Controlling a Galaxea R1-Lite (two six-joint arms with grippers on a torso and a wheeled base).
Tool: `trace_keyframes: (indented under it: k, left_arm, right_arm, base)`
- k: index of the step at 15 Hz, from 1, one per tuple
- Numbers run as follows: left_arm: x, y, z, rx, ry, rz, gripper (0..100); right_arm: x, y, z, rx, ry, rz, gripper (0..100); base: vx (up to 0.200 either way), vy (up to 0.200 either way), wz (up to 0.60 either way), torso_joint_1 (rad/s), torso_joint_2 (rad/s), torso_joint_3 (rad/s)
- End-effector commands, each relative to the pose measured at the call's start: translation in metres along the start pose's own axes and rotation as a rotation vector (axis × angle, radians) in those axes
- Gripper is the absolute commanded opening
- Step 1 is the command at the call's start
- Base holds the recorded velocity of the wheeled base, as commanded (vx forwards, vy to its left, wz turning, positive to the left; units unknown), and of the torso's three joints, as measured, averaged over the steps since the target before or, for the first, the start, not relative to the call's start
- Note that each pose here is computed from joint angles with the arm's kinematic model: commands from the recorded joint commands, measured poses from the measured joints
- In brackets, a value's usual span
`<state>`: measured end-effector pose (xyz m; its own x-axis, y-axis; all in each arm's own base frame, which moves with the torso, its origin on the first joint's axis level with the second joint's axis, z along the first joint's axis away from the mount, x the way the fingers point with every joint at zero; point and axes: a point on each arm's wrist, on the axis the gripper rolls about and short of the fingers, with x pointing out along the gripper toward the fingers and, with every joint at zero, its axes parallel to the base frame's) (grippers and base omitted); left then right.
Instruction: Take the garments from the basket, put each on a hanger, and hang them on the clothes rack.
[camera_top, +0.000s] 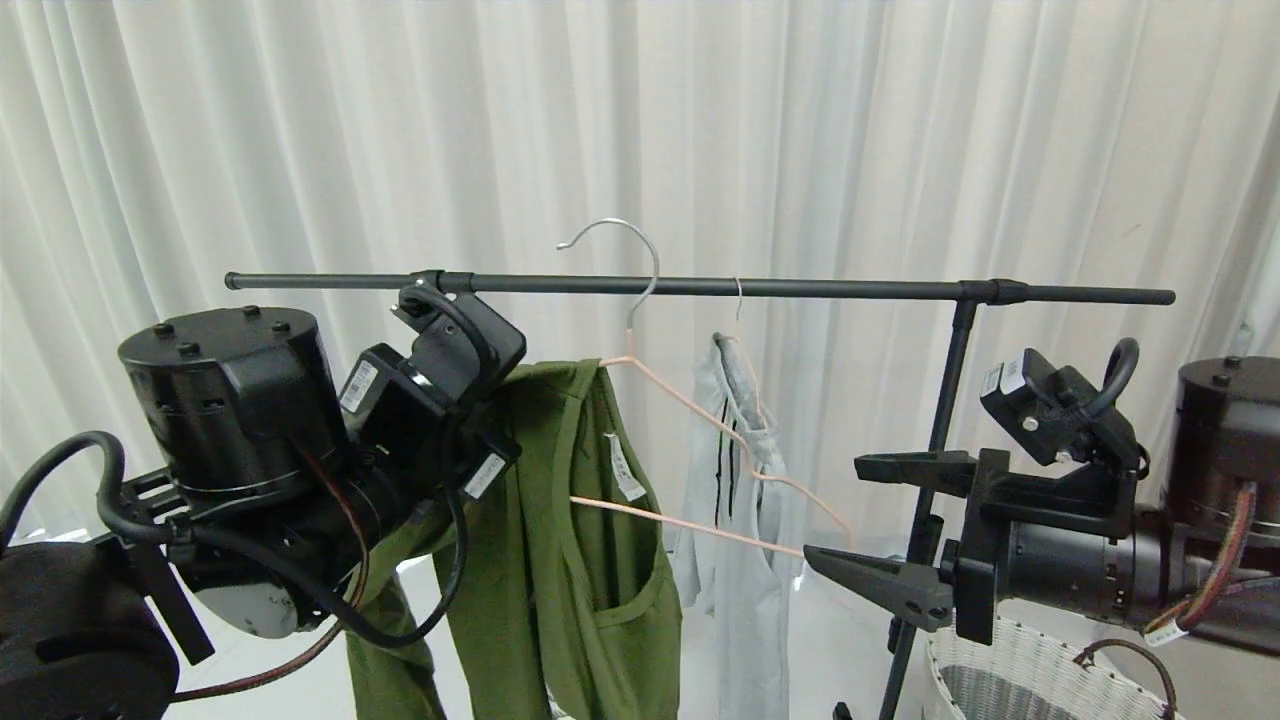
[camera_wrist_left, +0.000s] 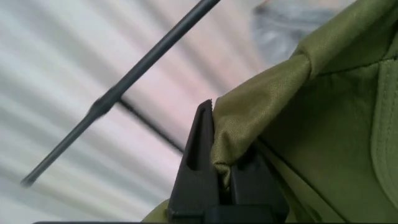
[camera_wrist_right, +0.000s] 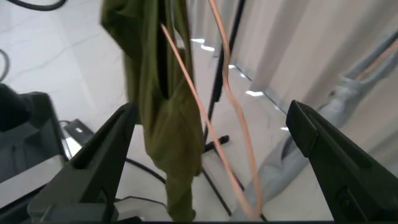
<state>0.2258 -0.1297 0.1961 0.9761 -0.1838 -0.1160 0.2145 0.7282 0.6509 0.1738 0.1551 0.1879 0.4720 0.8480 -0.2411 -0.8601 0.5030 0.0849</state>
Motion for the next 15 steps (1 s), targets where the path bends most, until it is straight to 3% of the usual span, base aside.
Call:
trace_keyframes:
  k: [1,3,6,11,15]
  left_arm:
    - [0.003,0.003,-0.001,-0.006,0.039,0.051,0]
    - [0.006,0.006,-0.001,-0.046,0.099,0.141,0]
    - [0.009,0.014,0.010,-0.102,0.084,0.199,0]
    - [0.013,0.020,0.018,-0.126,0.100,0.273,0]
    - [0.015,0.020,0.021,-0.145,0.092,0.277,0]
  right_arm:
    - [0.000,-0.003,-0.003,0.006,0.015,-0.016,100]
    - [0.008,-0.007,-0.006,0.001,0.070,-0.083,100]
    - [0.031,-0.006,-0.009,0.005,0.125,-0.210,100]
    - [0.067,0.020,0.004,0.105,0.066,-0.140,100]
    - [0.111,0.027,-0.009,0.108,0.017,-0.144,100]
  base:
    - [0.000,0.000,0.00,0.000,0.00,0.000]
    - [0.000,0.000,0.00,0.000,0.00,0.000]
    - [0.000,0.000,0.00,0.000,0.00,0.000]
    - [0.000,0.000,0.00,0.000,0.00,0.000]
    - [0.000,0.000,0.00,0.000,0.00,0.000]
